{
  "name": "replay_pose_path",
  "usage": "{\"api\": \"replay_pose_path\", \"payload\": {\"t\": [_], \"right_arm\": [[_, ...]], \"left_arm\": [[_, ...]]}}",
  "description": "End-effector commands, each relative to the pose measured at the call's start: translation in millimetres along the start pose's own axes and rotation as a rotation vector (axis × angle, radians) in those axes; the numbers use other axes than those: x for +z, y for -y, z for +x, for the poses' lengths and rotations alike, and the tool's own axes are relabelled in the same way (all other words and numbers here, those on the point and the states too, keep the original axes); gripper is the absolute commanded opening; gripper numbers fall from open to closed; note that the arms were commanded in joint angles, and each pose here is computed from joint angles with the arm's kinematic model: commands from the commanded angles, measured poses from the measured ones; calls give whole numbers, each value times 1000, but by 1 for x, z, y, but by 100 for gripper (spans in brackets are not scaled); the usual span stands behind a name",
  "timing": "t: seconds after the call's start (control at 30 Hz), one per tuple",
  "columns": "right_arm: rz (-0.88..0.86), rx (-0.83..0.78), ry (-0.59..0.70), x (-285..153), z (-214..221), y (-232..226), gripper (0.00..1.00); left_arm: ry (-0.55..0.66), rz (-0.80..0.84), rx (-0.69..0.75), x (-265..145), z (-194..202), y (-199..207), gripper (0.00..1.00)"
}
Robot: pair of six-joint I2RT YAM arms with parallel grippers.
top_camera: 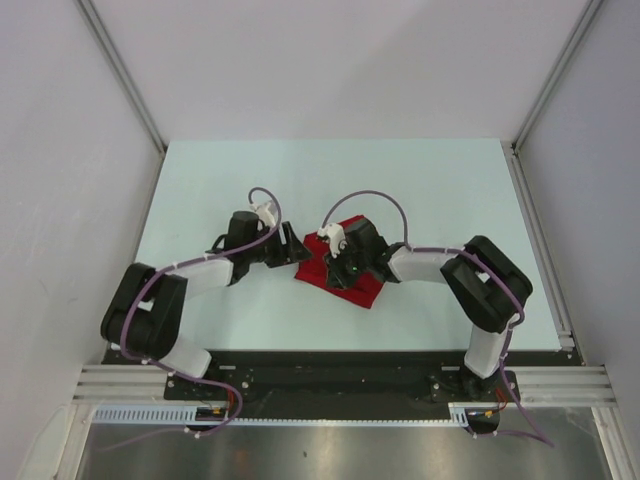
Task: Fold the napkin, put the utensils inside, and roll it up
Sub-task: Roll the napkin with the utensil
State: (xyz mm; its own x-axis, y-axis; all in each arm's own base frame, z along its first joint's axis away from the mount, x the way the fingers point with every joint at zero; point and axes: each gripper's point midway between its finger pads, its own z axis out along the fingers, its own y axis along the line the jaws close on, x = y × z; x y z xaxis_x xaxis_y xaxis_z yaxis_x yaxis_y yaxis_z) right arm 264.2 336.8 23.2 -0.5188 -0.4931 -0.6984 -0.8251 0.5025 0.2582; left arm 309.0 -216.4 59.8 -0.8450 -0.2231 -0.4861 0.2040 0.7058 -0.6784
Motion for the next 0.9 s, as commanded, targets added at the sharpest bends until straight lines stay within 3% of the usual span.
{"api": "replay_pose_path", "payload": {"t": [0.0, 0.17, 0.43, 0.67, 0.87], "right_arm": [[-135, 158, -140, 0, 48, -9, 19], [-273, 280, -139, -2, 46, -16, 18], [-428, 372, -185, -3, 51, -25, 15], [-444, 463, -198, 1, 54, -17, 13], [-431, 585, -210, 1, 53, -2, 13]], "left_arm": [[99, -31, 34, -15, -13, -2, 70], [86, 1, 72, -17, 2, -4, 73], [26, 19, 10, -8, 27, -16, 75], [60, 103, 22, -12, 29, -2, 79], [133, 23, 114, -25, 25, -4, 78]]}}
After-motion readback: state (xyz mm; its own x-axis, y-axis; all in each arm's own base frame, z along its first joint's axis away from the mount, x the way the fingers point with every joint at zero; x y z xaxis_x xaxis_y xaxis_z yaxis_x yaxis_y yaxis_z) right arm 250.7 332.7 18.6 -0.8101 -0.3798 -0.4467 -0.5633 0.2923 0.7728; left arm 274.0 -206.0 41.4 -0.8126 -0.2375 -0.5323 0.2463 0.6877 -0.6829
